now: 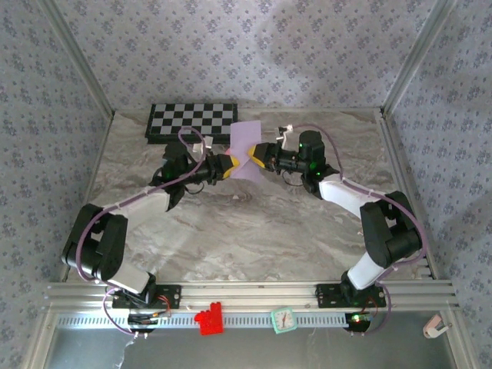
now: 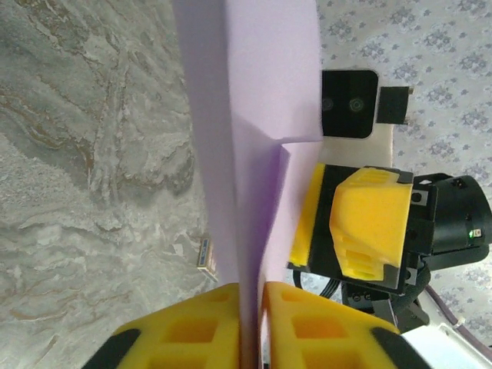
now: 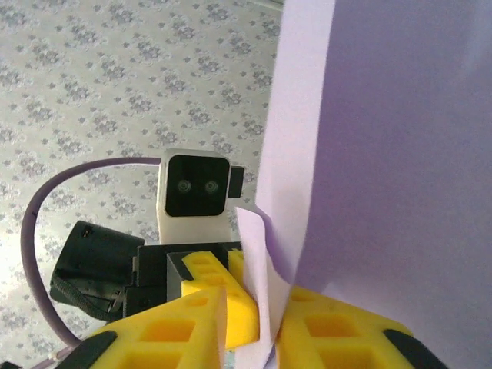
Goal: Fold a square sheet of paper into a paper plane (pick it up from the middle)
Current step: Turn over the paper at the center of the table.
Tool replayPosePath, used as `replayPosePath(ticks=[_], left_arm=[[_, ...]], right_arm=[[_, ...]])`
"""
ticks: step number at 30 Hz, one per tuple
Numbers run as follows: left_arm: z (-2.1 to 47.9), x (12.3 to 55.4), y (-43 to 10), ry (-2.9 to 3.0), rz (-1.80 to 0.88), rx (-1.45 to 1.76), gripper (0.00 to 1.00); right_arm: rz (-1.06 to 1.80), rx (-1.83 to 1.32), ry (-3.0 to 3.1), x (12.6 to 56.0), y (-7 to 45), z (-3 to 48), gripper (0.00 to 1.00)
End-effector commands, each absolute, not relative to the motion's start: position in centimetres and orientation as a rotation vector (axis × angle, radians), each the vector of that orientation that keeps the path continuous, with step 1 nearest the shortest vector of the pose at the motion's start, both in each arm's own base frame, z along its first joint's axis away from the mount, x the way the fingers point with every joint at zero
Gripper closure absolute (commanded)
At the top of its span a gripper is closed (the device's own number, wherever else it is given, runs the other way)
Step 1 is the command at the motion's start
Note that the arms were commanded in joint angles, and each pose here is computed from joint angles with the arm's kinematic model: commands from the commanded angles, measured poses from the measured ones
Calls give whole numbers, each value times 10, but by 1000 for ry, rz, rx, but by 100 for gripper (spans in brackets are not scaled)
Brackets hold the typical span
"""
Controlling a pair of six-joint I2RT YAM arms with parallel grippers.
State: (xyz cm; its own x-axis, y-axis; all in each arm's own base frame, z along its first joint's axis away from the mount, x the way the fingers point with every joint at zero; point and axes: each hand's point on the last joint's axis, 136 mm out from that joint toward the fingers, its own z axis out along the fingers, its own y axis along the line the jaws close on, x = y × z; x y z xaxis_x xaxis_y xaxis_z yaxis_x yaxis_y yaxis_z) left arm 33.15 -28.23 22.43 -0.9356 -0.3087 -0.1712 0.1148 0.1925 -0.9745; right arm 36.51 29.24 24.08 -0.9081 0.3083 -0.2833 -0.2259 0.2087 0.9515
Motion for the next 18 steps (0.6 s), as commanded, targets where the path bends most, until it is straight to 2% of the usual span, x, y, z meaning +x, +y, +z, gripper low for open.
replayPosePath(ticks=[1,8,14,18], left_arm=[[228,335,-285,2147,-1749,-114,88],[185,333,-262,2373,-1400,-97,93],[158,326,-212,2625,-708,29,93],[153,321,-176,2711,-259,75,93]], right_arm=[[1655,155,2139,368,274,222,68],[1287,320,2273,372,214,189,49],[953,381,2331,367,165,183,36],[866,416,2317,365,146,185,34]])
